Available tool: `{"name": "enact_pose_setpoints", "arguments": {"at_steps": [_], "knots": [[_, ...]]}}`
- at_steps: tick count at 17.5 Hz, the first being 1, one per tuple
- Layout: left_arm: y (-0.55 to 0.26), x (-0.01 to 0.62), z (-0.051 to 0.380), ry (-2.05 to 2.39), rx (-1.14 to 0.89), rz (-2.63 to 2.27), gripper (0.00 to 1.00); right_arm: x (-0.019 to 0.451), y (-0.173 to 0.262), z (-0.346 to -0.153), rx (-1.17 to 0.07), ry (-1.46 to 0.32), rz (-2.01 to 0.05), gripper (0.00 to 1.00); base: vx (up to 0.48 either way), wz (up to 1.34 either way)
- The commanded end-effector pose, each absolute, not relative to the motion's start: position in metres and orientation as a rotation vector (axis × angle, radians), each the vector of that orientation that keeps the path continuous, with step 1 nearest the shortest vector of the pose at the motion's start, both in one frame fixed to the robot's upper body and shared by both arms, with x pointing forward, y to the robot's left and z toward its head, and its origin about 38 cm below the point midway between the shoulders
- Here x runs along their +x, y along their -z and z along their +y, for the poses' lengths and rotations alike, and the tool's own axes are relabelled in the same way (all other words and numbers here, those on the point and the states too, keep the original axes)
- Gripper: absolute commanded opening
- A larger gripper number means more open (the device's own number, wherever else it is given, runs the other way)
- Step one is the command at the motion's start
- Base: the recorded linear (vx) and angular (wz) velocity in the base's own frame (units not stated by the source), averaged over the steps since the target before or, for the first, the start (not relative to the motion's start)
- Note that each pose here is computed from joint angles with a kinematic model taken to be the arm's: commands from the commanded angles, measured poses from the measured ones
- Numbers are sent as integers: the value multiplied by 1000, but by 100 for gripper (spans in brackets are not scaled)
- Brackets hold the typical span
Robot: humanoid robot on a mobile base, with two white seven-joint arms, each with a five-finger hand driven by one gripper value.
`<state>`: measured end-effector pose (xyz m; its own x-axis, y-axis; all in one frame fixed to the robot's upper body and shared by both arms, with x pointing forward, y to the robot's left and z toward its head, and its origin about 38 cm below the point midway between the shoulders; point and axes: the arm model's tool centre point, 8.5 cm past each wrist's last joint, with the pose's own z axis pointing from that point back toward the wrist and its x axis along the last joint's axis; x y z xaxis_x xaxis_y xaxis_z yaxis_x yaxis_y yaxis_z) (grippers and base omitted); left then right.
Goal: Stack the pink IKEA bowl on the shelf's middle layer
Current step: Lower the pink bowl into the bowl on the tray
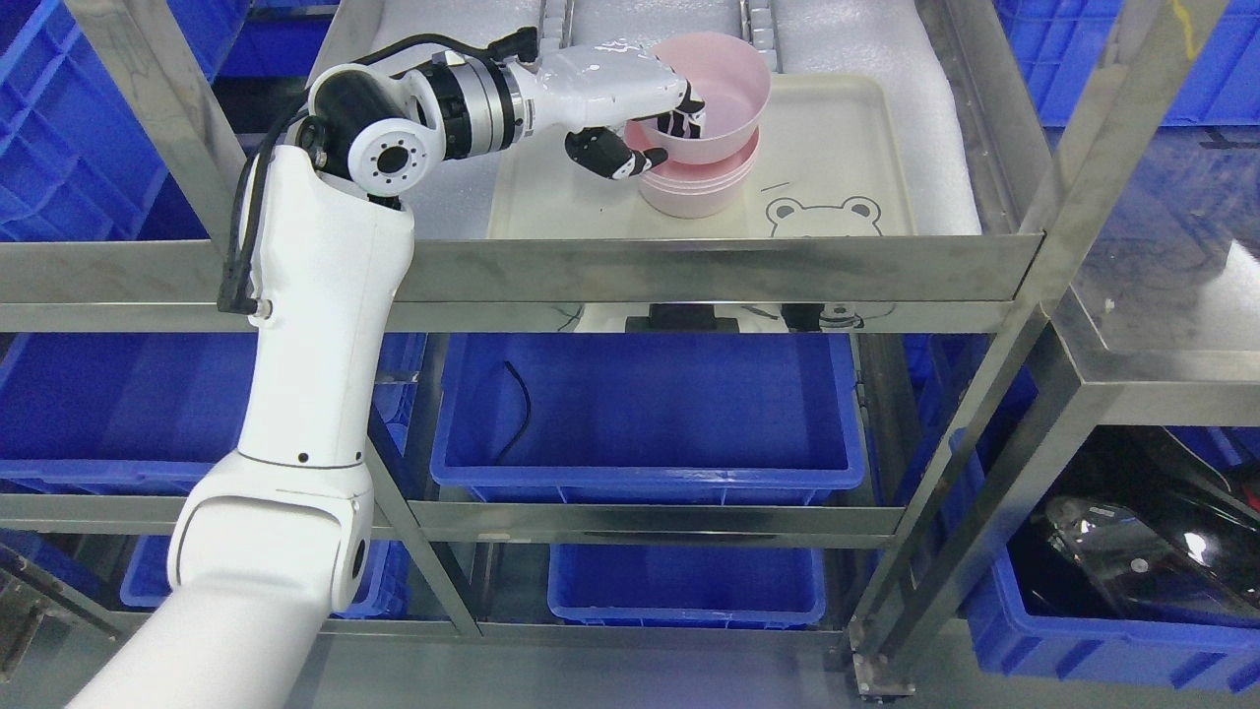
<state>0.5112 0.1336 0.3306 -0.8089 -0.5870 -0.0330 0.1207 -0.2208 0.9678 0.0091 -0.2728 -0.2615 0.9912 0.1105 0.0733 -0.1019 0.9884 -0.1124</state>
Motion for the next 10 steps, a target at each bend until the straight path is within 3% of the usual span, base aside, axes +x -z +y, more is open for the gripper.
{"name": "enact_pose_setpoints", "arguments": {"at_steps": [1,10], "knots": [[-328,509,133,2083,531,-1581,13,0,261,-284,-125,-108,-73,100,0,0],[-341,509,138,2020,458,-1628,9,0,261,-284,-125,-108,-73,100,2,1]]}}
